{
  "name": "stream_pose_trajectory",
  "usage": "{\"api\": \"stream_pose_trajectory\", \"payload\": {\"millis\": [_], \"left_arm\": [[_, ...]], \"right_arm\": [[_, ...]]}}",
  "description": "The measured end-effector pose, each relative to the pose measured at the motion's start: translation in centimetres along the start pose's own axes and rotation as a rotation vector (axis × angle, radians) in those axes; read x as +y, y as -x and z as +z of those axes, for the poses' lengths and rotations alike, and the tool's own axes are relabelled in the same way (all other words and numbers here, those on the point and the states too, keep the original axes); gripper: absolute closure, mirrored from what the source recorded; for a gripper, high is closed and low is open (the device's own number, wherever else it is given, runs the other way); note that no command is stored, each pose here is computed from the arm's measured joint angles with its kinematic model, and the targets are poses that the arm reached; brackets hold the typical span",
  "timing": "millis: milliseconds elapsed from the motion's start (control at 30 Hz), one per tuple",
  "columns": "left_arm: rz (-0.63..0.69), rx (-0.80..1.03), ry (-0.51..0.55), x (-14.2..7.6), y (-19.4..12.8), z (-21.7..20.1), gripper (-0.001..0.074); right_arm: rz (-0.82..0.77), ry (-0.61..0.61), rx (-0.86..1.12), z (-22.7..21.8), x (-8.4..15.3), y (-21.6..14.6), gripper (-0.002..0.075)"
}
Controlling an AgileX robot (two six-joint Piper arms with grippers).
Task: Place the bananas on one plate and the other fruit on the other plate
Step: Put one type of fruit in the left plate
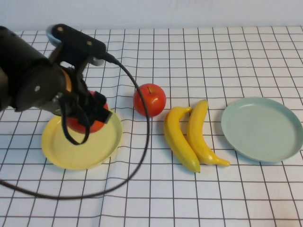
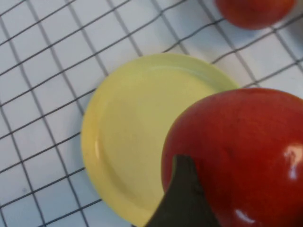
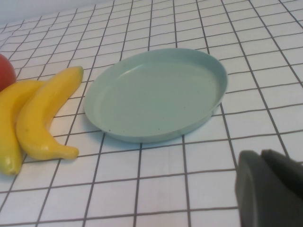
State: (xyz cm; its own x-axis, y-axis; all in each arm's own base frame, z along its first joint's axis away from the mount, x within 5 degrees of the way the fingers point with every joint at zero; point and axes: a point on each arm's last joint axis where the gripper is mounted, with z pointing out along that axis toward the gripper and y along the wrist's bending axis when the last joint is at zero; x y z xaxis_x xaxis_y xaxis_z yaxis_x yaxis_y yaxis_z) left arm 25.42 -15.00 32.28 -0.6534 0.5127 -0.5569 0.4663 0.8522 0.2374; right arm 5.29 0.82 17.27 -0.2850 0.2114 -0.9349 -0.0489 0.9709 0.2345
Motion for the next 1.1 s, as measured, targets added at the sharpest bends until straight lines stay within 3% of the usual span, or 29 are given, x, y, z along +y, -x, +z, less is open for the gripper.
{"api": "stream_pose_trajectory", "payload": {"millis": [133, 233, 500, 767, 833, 933, 1100], "left_arm": [[-0.092, 0.048, 0.056, 3.2, -0.2, 3.2, 0.0271], [-0.128, 0.100, 0.070, 4.3, -0.6, 5.8, 0.0271], [-0.143, 0.217, 0.049, 4.1, -1.7, 10.9, 0.0272], [-0.151, 0.180, 0.039, 4.2, -1.5, 12.0, 0.0271], [-0.153, 0.156, 0.033, 4.1, -1.3, 12.0, 0.0230], [-0.138, 0.141, 0.030, 4.1, -1.1, 12.1, 0.0099], [-0.135, 0.139, 0.017, 4.0, -1.0, 12.0, 0.0067]], "right_arm": [[0.000, 0.000, 0.000, 0.0, 0.0, 0.0, 0.0741], [0.000, 0.000, 0.000, 0.0, 0.0, 0.0, 0.0741], [0.000, 0.000, 0.000, 0.0, 0.0, 0.0, 0.0741], [0.000, 0.000, 0.000, 0.0, 0.0, 0.0, 0.0741], [0.000, 0.000, 0.000, 0.0, 0.0, 0.0, 0.0741], [0.000, 0.000, 0.000, 0.0, 0.0, 0.0, 0.0741], [0.000, 0.000, 0.000, 0.0, 0.0, 0.0, 0.0741]]}}
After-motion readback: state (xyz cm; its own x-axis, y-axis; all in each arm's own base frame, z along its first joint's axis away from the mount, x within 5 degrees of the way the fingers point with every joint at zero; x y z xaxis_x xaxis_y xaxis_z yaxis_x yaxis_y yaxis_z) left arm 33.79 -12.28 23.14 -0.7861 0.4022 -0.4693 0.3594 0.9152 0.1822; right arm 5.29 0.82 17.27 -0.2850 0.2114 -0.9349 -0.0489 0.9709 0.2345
